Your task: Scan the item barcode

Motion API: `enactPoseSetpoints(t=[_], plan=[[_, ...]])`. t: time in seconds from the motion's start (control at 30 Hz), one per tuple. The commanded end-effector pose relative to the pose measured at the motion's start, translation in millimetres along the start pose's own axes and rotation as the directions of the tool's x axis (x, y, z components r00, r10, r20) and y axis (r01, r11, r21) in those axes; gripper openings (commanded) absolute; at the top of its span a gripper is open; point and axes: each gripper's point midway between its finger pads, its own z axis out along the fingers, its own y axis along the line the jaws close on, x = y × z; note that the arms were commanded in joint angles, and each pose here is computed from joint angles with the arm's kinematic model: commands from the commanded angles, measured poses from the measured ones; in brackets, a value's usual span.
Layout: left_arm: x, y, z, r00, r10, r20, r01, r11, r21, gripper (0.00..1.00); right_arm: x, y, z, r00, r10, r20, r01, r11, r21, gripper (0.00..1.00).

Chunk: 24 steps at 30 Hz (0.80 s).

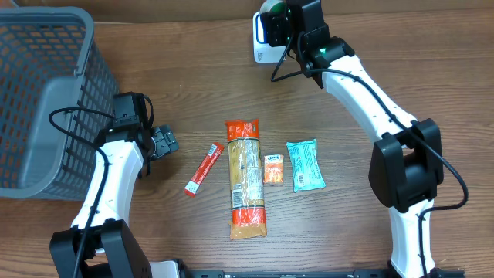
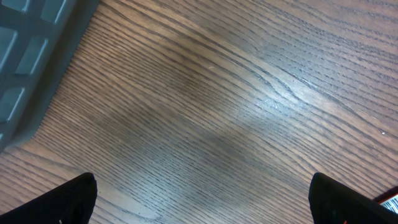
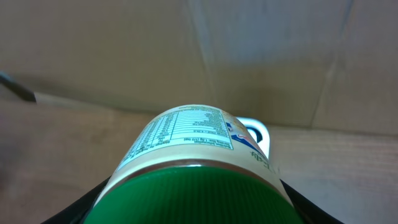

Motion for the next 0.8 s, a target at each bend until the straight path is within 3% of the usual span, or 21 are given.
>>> enactPoseSetpoints(t=[0.0, 0.17, 0.57, 0.77], plan=[[-8, -4, -5, 1.000, 0.006, 0.023, -0.007, 1.000, 0.015, 1.00, 15, -8, 27, 1.000, 0.009, 0.022, -0.010, 1.000, 0.020, 0.27], [-8, -4, -5, 1.000, 0.006, 0.023, -0.007, 1.000, 0.015, 1.00, 15, -16, 49, 0.992, 0.015, 0.123, -0.019, 0.999, 0.039, 0.17], [-8, -4, -5, 1.000, 0.007, 0.023, -0.007, 1.000, 0.015, 1.00, -18, -11, 49, 0.955, 0.030, 0.294, -0.035, 0.999, 0.011, 0.17], [-8, -4, -5, 1.000, 0.007, 0.023, -0.007, 1.000, 0.015, 1.00, -8, -14, 62, 0.942, 0.036, 0.333, -0.037, 0.999, -0.003, 0.15]])
